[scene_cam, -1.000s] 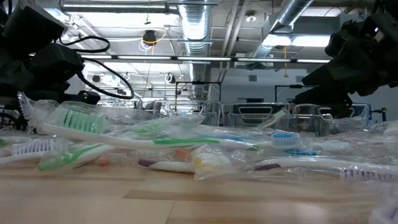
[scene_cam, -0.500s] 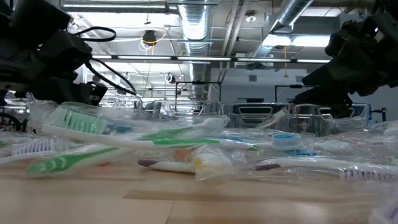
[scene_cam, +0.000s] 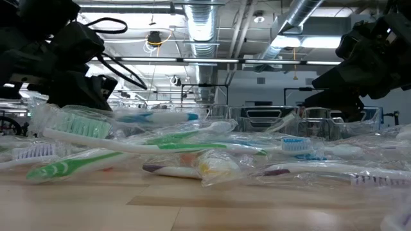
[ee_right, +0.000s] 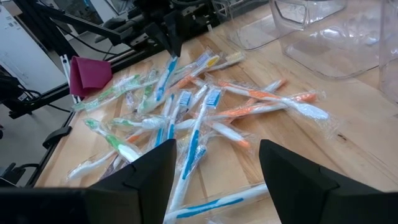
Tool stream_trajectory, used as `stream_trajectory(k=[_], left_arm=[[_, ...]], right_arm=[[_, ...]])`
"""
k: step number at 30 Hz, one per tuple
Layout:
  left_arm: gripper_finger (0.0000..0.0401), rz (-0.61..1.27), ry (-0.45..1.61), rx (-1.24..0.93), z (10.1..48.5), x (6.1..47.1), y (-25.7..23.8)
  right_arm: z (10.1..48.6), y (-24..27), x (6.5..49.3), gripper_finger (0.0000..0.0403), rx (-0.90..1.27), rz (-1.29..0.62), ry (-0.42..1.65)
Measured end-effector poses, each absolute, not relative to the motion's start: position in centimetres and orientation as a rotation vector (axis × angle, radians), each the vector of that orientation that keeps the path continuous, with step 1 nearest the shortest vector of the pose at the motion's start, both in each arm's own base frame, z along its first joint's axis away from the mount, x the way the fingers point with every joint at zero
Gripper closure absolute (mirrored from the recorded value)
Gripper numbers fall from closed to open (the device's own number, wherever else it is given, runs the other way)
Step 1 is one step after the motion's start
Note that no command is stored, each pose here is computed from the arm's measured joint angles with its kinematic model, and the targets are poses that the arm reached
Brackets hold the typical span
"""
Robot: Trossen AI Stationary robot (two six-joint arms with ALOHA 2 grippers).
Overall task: Pick & Place Toothbrushes
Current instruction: Put the blue toothbrush into the left transparent bin
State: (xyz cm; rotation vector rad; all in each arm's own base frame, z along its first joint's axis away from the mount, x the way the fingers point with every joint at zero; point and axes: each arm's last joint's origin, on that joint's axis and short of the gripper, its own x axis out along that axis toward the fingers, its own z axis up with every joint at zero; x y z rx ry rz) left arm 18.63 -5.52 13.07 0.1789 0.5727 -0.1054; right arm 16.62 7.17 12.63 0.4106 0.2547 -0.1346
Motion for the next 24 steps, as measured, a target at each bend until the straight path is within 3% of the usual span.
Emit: stream_trajectory(k=[8, 17, 24], left_arm=[[0.0399, -0.051, 0.526, 0.208, 15.9, 20.4, -6.8], [0.0399, 0.269, 0.62, 0.243, 19.7, 21.7, -7.0], [0.04, 0.49, 0.474, 0.226, 23.0, 20.8, -6.3]], right_arm=[[12.6, 7.2, 16.6, 0.0178, 0.412, -0.134, 0.255], [12.6, 7.3, 16.6, 0.0178, 0.412, -0.124, 0.257], [12.6, 7.8, 16.3, 0.0178, 0.408, -0.094, 0.263]])
